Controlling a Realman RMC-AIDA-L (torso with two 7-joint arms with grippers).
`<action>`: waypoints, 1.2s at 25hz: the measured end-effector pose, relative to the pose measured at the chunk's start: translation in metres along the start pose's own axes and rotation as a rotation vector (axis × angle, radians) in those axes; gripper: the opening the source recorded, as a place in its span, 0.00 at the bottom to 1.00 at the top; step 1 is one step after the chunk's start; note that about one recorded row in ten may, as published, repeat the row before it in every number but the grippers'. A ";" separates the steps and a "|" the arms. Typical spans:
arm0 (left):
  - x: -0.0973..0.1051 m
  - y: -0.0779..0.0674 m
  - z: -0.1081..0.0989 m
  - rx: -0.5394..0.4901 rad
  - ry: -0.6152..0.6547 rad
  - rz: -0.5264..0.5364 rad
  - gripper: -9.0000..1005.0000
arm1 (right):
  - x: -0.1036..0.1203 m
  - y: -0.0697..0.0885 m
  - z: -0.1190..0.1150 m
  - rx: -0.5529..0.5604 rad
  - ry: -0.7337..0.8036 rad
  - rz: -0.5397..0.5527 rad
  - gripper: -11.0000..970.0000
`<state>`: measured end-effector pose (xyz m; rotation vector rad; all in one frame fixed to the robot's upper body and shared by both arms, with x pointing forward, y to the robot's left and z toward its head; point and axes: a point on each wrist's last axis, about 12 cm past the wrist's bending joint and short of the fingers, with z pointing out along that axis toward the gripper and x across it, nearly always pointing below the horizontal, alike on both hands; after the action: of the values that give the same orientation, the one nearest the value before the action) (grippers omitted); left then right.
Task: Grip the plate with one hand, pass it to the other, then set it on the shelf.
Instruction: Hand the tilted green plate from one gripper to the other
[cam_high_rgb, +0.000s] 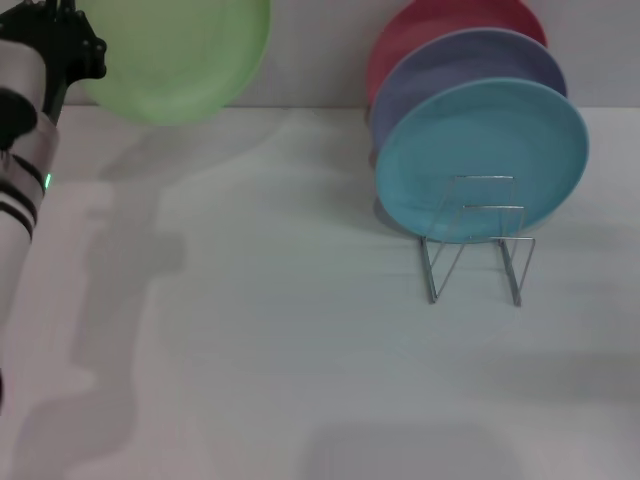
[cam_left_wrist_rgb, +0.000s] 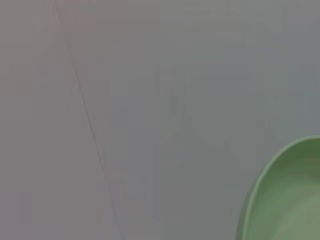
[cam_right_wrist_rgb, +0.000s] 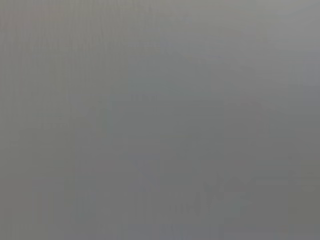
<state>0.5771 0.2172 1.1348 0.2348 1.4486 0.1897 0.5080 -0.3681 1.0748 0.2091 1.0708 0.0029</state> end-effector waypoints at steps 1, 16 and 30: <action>0.000 0.000 0.000 0.000 0.000 0.000 0.06 | 0.000 0.000 0.000 0.000 0.000 0.000 0.71; 0.048 -0.016 -0.046 0.172 -0.125 -0.266 0.07 | -0.005 0.003 -0.018 -0.018 -0.037 0.010 0.71; 0.072 -0.038 -0.107 0.158 -0.098 -0.276 0.07 | -0.001 0.039 -0.055 -0.334 0.059 0.181 0.71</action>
<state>0.4788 0.2044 1.0446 0.1681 1.3830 -0.1596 0.4632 -0.3206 1.0568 0.0025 1.0903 0.3501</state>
